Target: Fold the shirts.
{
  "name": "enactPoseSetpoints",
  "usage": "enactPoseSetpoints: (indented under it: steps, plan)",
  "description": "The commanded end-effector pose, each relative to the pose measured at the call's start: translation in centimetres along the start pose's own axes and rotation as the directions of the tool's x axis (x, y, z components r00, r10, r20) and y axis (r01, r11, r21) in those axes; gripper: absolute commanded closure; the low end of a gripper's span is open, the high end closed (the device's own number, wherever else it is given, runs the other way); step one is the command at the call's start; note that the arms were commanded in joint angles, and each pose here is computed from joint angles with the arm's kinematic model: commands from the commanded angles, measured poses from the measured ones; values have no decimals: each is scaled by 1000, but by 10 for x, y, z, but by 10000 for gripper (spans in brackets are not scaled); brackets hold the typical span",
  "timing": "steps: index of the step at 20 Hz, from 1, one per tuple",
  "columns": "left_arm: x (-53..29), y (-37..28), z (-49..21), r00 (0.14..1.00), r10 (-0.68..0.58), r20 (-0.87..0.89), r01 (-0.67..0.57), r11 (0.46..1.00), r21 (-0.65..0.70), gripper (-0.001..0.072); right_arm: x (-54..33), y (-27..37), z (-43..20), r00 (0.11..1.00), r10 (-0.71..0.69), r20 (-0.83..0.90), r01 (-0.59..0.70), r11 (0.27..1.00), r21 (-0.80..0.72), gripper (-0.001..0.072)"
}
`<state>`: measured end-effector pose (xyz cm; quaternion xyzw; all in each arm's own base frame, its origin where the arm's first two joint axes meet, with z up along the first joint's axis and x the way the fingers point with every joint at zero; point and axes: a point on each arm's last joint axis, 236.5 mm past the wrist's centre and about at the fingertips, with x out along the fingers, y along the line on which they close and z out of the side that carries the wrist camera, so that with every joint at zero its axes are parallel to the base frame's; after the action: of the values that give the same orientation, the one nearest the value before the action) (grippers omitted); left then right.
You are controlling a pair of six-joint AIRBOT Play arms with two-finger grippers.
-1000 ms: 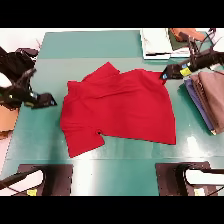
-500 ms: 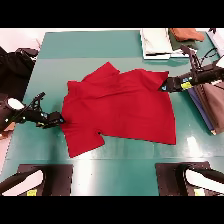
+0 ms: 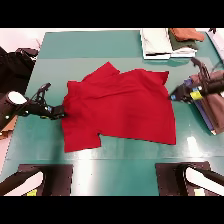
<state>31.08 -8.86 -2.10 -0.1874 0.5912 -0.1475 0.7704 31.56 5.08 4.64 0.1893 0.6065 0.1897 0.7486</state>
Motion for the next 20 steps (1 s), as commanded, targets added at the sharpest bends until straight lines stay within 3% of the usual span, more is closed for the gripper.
enactPoseSetpoints:
  steps: [1, 3, 7, 8, 13, 14, 15, 18, 20]
  plan:
    - [-25, -17, 19, 997, -15, 70, 11, 999, 53, 680, 6, -81, -80, 980, -143, -141, 168, 968, 186, 319]
    - [-25, -18, 20, 997, -15, 72, 11, 998, 54, 680, 14, -107, -126, 967, -138, -216, 201, 932, 303, 239]
    - [-25, -18, 21, 997, -15, 79, 11, 999, 53, 680, 42, -107, -180, 948, 6, -317, 148, 877, 458, 246]
    - [-25, -18, 21, 997, -15, 79, 11, 999, 53, 680, 49, -105, -187, 939, 28, -342, 144, 873, 466, 277]
    - [-25, -18, 21, 997, -16, 79, 11, 999, 53, 680, 84, -77, -185, 922, 82, -379, 92, 904, 418, 285]
    - [-25, -18, 21, 997, -16, 78, 12, 999, 53, 680, 88, -70, -175, 931, 87, -355, 69, 912, 404, 322]
    - [-25, -18, 21, 997, -16, 76, 12, 999, 53, 680, 92, -63, -163, 942, 78, -326, 53, 925, 375, 440]
    - [-26, -19, 17, 998, -20, 61, 16, 998, 53, 681, 88, -48, -134, 966, 0, -260, 61, 973, 224, 685]
    - [-36, -26, 20, 997, -25, 78, 21, 998, 59, 681, 73, -30, -107, 983, -39, -178, 60, 992, 113, 692]
